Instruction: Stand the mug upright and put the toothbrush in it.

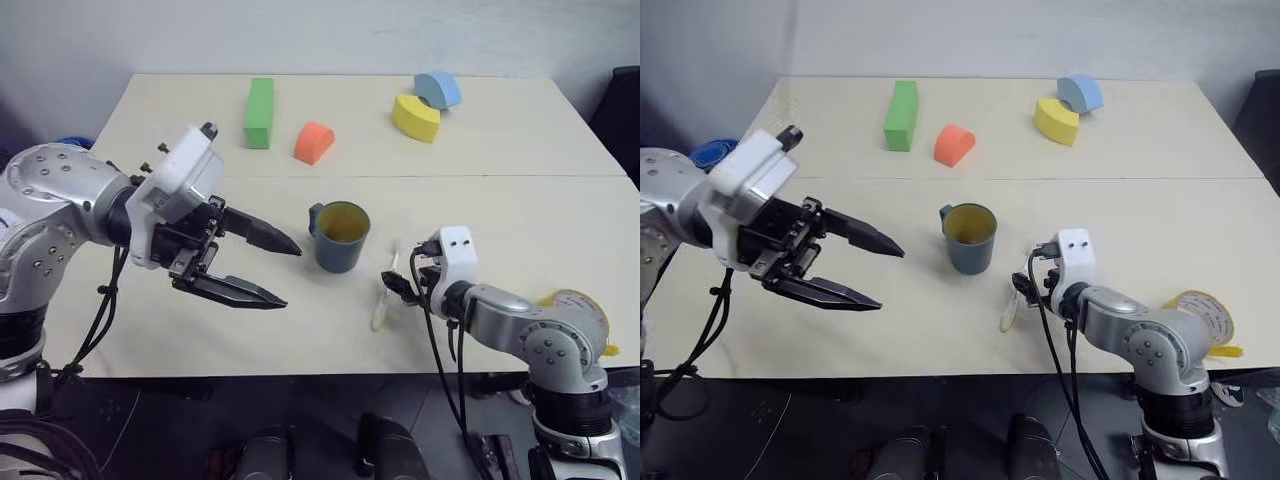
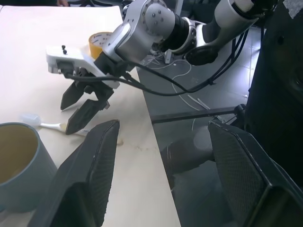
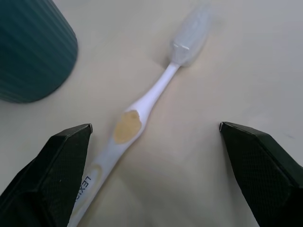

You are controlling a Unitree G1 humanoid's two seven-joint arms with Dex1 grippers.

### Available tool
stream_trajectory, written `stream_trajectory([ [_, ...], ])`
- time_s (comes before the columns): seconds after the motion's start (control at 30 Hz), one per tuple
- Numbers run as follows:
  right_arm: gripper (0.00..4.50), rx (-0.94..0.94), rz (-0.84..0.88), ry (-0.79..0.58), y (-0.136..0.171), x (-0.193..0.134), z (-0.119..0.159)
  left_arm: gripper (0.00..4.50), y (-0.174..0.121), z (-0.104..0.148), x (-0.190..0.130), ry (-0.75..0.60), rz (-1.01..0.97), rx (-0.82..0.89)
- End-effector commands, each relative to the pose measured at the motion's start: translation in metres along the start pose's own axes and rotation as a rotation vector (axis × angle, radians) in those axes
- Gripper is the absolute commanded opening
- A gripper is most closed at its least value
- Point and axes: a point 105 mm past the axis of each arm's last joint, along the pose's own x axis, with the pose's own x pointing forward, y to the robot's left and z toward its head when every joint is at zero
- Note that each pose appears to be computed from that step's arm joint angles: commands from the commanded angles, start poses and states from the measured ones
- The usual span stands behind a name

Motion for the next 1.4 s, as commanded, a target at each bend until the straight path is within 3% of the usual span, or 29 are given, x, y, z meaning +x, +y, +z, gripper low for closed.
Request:
stream_trajectory([
  [0.03, 4.11, 0.000, 0.033, 0.014, 0.007, 0.010, -0.007, 3.21, 0.002, 0.006, 0.000, 0.007, 0.003, 0.058],
  [0.37, 0.94, -0.042, 0.076, 0.061, 0.013, 0.010, -0.021, 3.21, 0.006, 0.008, -0.004, 0.007, 0.020, 0.071],
  [0.47, 0.27, -0.061, 0.092, 0.070, 0.017, 0.010, -0.022, 3.21, 0.006, 0.008, -0.005, 0.005, 0.023, 0.071],
  [0.67, 0.27, -0.103, 0.048, 0.055, 0.005, 0.008, -0.016, 3.21, 0.005, 0.004, -0.008, 0.011, 0.031, 0.061],
  [0.8, 0.27, -0.103, -0.074, -0.062, -0.031, -0.005, 0.019, 3.21, 0.006, 0.001, -0.014, 0.014, 0.071, 0.052],
  [1.07, 0.13, -0.084, -0.065, -0.272, -0.032, -0.019, 0.074, 3.21, 0.012, 0.004, -0.024, -0.019, 0.148, 0.054],
  [1.2, 0.13, 0.009, 0.085, -0.581, 0.002, -0.033, 0.142, 3.21, 0.017, 0.004, -0.034, -0.046, 0.228, 0.035],
  [1.4, 0.13, -0.053, 0.366, -0.738, 0.076, -0.029, 0.180, 3.21, 0.020, -0.011, -0.051, -0.058, 0.359, -0.034],
])
